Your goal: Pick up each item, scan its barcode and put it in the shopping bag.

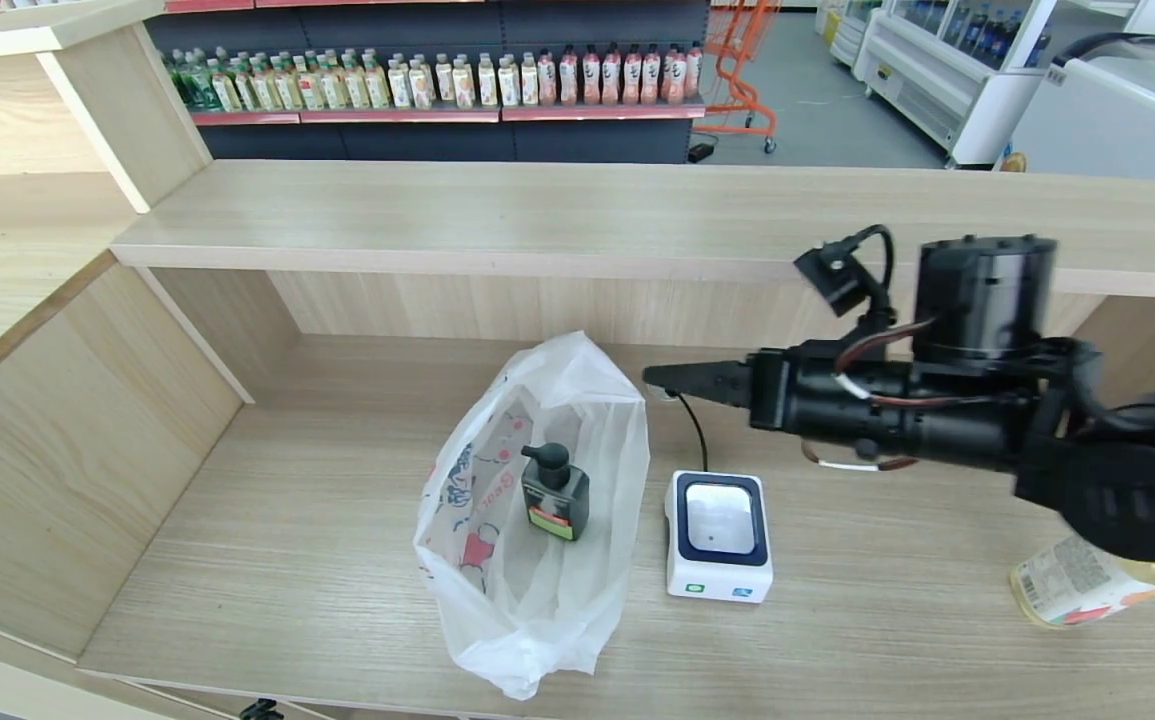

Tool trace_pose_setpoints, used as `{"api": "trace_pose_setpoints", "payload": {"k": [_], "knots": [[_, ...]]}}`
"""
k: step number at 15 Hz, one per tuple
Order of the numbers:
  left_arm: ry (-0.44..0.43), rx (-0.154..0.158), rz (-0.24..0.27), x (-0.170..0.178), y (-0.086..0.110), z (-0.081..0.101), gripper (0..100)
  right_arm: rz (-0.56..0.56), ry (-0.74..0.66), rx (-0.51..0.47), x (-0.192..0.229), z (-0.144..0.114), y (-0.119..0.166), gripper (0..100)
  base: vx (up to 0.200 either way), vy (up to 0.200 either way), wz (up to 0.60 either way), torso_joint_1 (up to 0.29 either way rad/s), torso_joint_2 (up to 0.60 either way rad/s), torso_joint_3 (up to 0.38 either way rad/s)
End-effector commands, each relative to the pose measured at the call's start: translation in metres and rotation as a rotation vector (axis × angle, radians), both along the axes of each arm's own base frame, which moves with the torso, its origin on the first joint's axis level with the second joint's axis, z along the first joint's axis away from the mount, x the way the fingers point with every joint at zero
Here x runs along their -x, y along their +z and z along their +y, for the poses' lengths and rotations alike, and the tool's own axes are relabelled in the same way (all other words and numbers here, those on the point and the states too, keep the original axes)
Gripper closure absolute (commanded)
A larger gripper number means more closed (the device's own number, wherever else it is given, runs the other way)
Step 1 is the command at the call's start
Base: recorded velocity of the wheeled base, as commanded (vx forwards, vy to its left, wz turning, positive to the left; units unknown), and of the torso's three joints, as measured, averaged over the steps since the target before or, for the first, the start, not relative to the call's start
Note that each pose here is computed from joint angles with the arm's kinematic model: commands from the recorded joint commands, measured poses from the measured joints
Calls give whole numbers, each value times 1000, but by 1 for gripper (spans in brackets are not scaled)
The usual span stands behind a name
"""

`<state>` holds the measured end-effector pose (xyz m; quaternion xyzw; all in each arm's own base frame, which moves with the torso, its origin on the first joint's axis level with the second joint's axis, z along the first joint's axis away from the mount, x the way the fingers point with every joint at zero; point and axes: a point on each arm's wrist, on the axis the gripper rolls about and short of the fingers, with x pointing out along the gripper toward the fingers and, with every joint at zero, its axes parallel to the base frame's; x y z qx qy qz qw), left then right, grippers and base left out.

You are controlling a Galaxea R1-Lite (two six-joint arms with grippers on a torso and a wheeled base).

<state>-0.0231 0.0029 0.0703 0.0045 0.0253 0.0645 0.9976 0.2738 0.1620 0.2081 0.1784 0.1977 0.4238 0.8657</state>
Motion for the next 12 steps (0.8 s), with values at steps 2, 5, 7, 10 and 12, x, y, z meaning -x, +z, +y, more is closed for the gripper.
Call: {"api": "trace_pose_setpoints", "payload": {"k": [2, 5, 7, 10, 12], "knots": [[-1, 0, 0, 0, 0, 0, 0, -104, -154, 113, 73, -76, 29, 0, 0, 0, 0, 0, 0, 0], [1, 0, 0, 0, 0, 0, 0, -93, -221, 138, 89, -90, 20, 0, 0, 0, 0, 0, 0, 0], [1, 1, 0, 0, 0, 0, 0, -84, -243, 144, 97, -98, 14, 0, 0, 0, 0, 0, 0, 0], [0, 3, 0, 0, 0, 0, 0, -54, -281, 159, 102, -107, 7, 0, -133, 0, 0, 3, 0, -2], [1, 1, 0, 0, 0, 0, 0, -32, -332, 169, 104, -117, 5, 0, -200, 0, 0, 12, 5, 2]]}}
